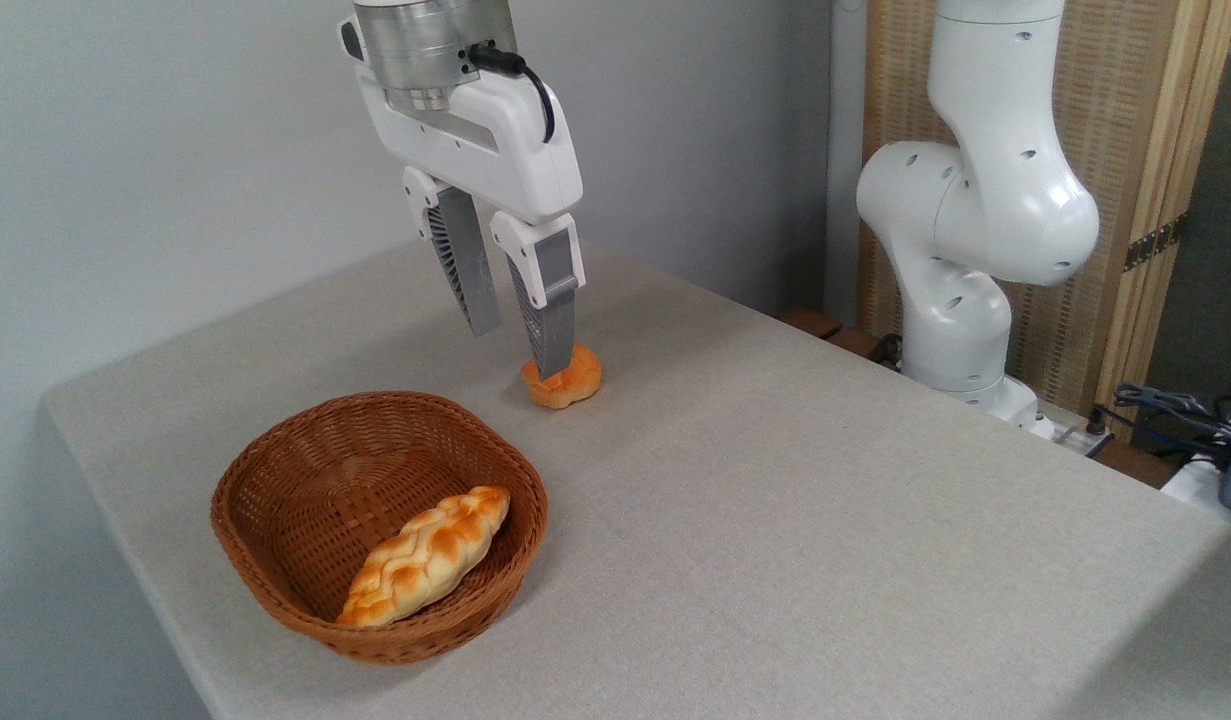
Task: Put bread into the basket
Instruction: 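Lower the open gripper down around the small orange bread roll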
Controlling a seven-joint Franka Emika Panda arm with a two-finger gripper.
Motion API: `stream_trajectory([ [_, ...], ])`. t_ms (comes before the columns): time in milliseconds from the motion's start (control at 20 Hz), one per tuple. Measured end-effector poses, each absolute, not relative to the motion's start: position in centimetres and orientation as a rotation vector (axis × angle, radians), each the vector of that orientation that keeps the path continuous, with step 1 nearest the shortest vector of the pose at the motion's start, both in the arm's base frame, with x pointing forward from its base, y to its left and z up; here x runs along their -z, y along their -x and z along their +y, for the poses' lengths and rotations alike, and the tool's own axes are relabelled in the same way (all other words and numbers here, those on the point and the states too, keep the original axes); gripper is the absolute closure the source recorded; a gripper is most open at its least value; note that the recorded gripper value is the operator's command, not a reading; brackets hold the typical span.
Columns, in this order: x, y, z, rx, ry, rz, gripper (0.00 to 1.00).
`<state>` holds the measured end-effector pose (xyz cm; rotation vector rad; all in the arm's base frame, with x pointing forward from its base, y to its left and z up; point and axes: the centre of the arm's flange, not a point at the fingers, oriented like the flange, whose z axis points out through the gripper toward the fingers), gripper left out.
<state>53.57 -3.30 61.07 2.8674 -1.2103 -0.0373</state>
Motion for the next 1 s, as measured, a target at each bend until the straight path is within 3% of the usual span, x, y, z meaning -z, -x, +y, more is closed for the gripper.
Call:
stream_trajectory([
  [650, -61.3, -53.2, -3.5, 0.035, -2.866, -1.217, 0.00],
  [1000, -60.4, -49.4, -7.1, 0.057, -2.784, -1.278, 0.00],
])
